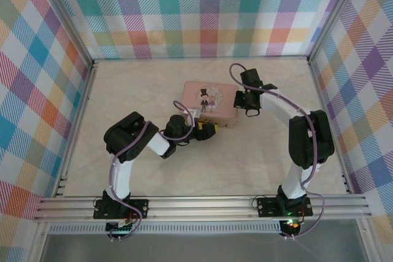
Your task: Unlock the padlock with the key
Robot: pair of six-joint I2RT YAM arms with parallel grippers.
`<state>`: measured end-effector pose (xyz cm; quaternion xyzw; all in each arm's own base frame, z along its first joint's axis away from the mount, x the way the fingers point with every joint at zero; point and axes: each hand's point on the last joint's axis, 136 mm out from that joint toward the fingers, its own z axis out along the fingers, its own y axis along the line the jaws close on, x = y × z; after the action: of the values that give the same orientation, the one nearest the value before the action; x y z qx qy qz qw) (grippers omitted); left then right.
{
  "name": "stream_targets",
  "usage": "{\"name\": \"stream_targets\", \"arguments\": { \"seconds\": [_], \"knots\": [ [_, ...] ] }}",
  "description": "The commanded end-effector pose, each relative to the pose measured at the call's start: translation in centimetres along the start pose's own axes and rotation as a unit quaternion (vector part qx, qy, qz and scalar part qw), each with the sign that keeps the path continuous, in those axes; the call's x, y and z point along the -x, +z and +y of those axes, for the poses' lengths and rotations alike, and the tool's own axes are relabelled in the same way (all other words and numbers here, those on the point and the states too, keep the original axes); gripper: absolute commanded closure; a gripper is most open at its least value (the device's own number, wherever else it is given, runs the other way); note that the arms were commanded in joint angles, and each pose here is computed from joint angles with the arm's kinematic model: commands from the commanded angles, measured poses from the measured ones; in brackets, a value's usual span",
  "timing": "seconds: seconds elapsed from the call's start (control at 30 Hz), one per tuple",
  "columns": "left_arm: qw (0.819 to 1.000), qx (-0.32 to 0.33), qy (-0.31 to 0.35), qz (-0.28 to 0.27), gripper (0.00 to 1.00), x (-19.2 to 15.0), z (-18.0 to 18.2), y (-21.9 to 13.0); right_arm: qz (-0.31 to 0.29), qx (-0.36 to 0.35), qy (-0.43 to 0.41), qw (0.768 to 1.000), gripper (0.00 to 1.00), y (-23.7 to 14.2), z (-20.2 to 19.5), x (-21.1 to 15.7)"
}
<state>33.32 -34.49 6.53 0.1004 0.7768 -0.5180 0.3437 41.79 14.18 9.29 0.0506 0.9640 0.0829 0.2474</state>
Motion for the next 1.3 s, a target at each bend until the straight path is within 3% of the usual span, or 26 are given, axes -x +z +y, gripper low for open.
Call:
{"name": "stream_targets", "arguments": {
  "seconds": [0.0, 0.5, 1.13, 1.27],
  "knots": [
    [1.000, -0.003, -0.009, -0.001, 0.33, 0.4, 0.2, -0.6, 0.021, 0.009, -0.004, 1.000, 1.00, 1.3, 0.6, -0.9],
    [0.999, 0.015, -0.034, 0.024, 0.45, -0.3, 1.8, -1.2, 0.020, 0.018, -0.009, 1.000, 1.00, 1.5, 1.6, -0.7],
    [0.996, 0.036, -0.066, 0.051, 0.74, -0.5, 4.0, -1.2, 0.017, 0.019, -0.012, 1.000, 1.00, 1.3, 1.6, -0.8],
    [0.995, 0.044, -0.072, 0.056, 0.71, -0.7, 4.5, -1.3, 0.017, 0.021, -0.012, 1.000, 1.00, 1.4, 1.7, -0.7]
  ]
}}
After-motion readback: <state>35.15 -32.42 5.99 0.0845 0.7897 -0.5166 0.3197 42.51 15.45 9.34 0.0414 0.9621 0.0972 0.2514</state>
